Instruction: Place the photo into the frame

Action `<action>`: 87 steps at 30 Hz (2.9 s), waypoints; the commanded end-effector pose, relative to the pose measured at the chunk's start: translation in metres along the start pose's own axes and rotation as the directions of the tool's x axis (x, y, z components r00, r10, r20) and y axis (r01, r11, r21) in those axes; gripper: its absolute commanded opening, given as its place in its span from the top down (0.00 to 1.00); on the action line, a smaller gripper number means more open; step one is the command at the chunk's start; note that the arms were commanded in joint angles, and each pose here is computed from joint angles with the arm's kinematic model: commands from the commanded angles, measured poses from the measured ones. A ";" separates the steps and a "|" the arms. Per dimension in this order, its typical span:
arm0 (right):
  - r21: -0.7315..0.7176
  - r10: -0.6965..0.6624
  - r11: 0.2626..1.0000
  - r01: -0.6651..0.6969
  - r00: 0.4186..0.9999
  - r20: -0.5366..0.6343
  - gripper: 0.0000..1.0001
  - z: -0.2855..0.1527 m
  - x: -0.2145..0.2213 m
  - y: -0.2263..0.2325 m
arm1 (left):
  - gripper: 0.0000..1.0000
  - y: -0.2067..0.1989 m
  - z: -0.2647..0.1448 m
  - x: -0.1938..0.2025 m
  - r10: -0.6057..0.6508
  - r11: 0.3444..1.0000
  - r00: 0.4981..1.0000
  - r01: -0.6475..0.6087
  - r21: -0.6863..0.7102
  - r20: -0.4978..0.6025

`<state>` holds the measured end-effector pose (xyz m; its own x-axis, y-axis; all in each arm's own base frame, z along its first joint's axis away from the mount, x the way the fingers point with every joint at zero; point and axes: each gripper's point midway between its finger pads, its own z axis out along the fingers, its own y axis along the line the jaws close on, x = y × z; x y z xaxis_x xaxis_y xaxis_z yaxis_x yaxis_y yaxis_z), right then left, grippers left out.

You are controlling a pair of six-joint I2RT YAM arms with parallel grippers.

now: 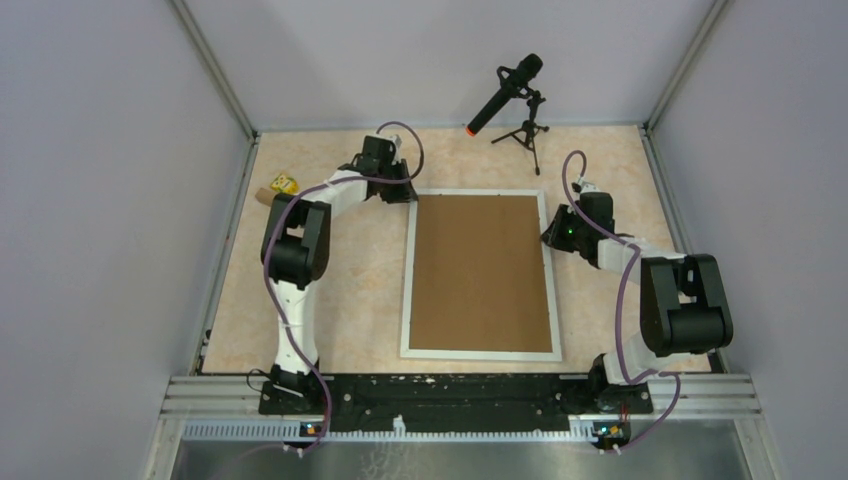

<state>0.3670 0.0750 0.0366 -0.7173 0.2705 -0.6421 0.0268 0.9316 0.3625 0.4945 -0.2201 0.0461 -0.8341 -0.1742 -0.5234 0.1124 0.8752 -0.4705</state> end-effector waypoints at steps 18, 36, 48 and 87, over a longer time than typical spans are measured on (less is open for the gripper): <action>-0.041 0.005 0.999 -0.013 0.982 -0.188 1.00 -0.005 0.053 0.013 | 0.66 0.030 0.023 0.087 0.126 0.940 0.957 -0.199 -0.277 -0.261; -0.035 0.006 0.999 -0.012 0.983 -0.182 1.00 -0.005 0.053 0.012 | 0.66 0.015 0.036 0.117 0.205 0.895 0.920 -0.314 -0.316 -0.334; -0.039 0.006 0.999 -0.013 0.984 -0.176 1.00 -0.007 0.051 0.013 | 0.65 0.028 0.029 0.167 0.185 0.819 0.889 -0.375 -0.435 -0.418; 0.015 0.048 0.999 -0.046 0.983 -0.175 0.93 -0.004 0.055 -0.006 | 0.21 -0.097 -0.144 0.064 0.245 0.968 0.966 -0.239 0.075 -0.083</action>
<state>0.3660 0.0730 0.0363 -0.7167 0.2806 -0.6384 0.0436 0.9317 0.3606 0.3790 -0.2858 0.1302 -0.8132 0.1830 -0.5524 0.3286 0.9278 -0.1764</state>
